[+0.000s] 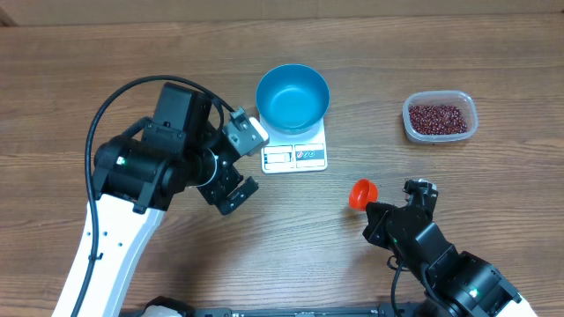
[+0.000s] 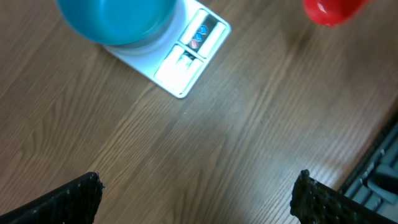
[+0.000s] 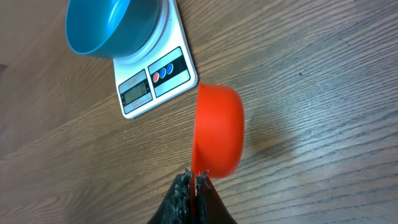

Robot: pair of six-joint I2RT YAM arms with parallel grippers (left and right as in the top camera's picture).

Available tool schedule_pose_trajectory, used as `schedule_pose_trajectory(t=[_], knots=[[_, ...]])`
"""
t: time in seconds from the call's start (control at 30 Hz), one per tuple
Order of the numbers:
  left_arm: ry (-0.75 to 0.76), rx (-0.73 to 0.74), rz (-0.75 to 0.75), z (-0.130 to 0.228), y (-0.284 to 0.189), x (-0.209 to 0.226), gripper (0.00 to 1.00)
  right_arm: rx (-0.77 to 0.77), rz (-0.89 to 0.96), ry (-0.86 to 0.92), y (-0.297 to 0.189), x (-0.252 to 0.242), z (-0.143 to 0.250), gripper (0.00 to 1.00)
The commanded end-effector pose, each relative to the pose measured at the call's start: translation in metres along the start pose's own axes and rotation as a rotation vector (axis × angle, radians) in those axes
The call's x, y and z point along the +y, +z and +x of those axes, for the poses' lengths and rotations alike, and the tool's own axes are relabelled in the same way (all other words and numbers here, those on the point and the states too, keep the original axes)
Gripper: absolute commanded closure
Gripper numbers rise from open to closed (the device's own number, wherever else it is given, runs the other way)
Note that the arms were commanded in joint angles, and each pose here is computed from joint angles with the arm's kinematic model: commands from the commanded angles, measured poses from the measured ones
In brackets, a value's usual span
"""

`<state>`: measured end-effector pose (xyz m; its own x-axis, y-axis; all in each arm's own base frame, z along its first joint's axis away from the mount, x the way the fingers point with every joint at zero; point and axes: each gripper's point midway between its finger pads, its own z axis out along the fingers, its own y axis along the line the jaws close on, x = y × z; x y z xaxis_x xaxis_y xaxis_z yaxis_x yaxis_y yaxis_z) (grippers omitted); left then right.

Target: Scoop item into bowl and weigh 150g on scale

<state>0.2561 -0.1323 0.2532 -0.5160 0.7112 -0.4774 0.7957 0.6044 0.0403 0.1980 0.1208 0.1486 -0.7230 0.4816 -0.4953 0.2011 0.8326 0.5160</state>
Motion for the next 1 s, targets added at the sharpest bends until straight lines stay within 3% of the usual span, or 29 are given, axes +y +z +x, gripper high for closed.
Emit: schedule_pose_trajectory(t=[0.0, 0.33, 0.97], knots=[[0.064, -0.034, 0.025, -0.004, -0.004, 0.005, 0.00, -0.030, -0.028, 0.018, -0.008, 0.009, -0.011, 0.96], [-0.111, -0.093, 0.011, 0.013, -0.017, 0.043, 0.00, -0.023, -0.033, 0.018, -0.008, 0.010, -0.009, 0.96], [-0.119, -0.093, 0.025, 0.014, -0.017, 0.040, 0.00, -0.076, 0.001, -0.072, -0.008, 0.005, -0.018, 0.96]])
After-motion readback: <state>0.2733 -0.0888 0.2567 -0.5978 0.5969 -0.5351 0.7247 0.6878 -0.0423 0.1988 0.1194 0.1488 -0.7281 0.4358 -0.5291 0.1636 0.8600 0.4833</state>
